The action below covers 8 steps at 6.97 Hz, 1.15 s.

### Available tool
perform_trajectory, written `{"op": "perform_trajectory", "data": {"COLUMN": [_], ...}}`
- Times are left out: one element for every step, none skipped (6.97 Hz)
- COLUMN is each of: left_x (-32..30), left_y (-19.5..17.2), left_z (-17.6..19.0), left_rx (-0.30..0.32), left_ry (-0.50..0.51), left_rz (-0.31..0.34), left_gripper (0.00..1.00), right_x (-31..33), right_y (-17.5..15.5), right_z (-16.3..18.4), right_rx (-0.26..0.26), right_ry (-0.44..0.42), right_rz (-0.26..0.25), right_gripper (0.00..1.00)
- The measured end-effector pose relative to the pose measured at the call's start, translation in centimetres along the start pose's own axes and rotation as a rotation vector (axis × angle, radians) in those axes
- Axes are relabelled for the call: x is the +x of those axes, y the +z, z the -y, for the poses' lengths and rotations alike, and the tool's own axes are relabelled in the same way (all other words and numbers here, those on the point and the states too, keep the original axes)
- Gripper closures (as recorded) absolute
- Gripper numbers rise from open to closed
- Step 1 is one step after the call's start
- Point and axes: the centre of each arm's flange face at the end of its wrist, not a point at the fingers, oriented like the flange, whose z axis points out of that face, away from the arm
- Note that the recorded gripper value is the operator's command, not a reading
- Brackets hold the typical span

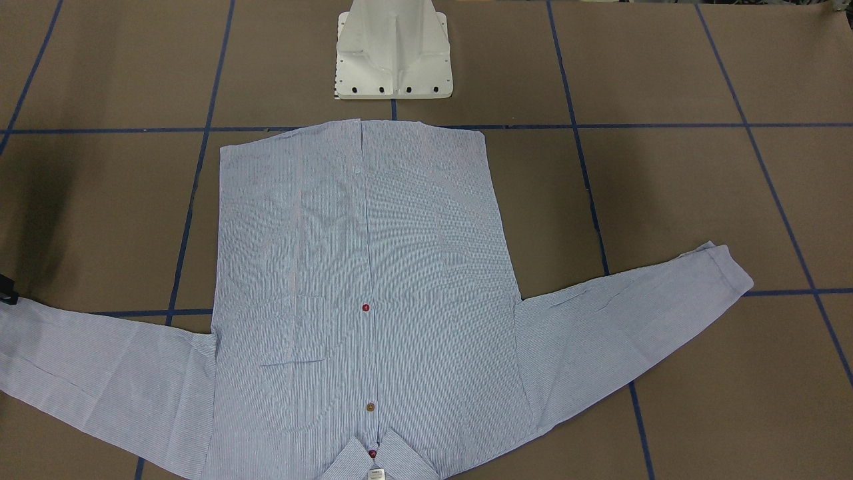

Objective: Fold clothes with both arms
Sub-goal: 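Lower the right gripper onto the sleeve cuff nearest it and grasp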

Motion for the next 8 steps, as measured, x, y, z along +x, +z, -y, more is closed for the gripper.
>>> {"op": "perform_trajectory", "data": {"left_x": [0.0, 0.0, 0.1, 0.2, 0.3, 0.3, 0.3, 0.4], "left_y": [0.0, -0.1, -0.1, -0.3, -0.3, -0.4, -0.5, -0.6], "left_z": [0.1, 0.1, 0.3, 0.4, 0.6, 0.7, 0.8, 1.0], "left_rx": [0.001, 0.002, 0.004, 0.007, 0.009, 0.011, 0.014, 0.017], "left_ry": [0.001, 0.001, 0.003, 0.005, 0.007, 0.008, 0.01, 0.012], "left_rz": [0.0, 0.0, 0.001, 0.001, 0.002, 0.002, 0.003, 0.004], "left_gripper": [0.0, 0.0, 0.0, 0.0, 0.0, 0.0, 0.0, 0.0], "right_x": [0.1, 0.4, 0.7, 1.0, 1.2, 1.3, 1.1, 0.8], "right_y": [0.1, 0.3, 0.6, 1.0, 1.3, 1.5, 1.6, 1.6], "right_z": [-0.1, -0.2, -0.3, -0.4, -0.4, -0.4, -0.3, -0.1], "right_rx": [-0.002, -0.007, -0.014, -0.022, -0.029, -0.034, -0.035, -0.034], "right_ry": [0.003, 0.008, 0.015, 0.023, 0.029, 0.033, 0.037, 0.041], "right_rz": [-0.003, -0.007, -0.011, -0.015, -0.018, -0.019, -0.019, -0.017], "right_gripper": [0.04, 0.04, 0.04, 0.04, 0.04, 0.09, 0.2, 0.44]}}
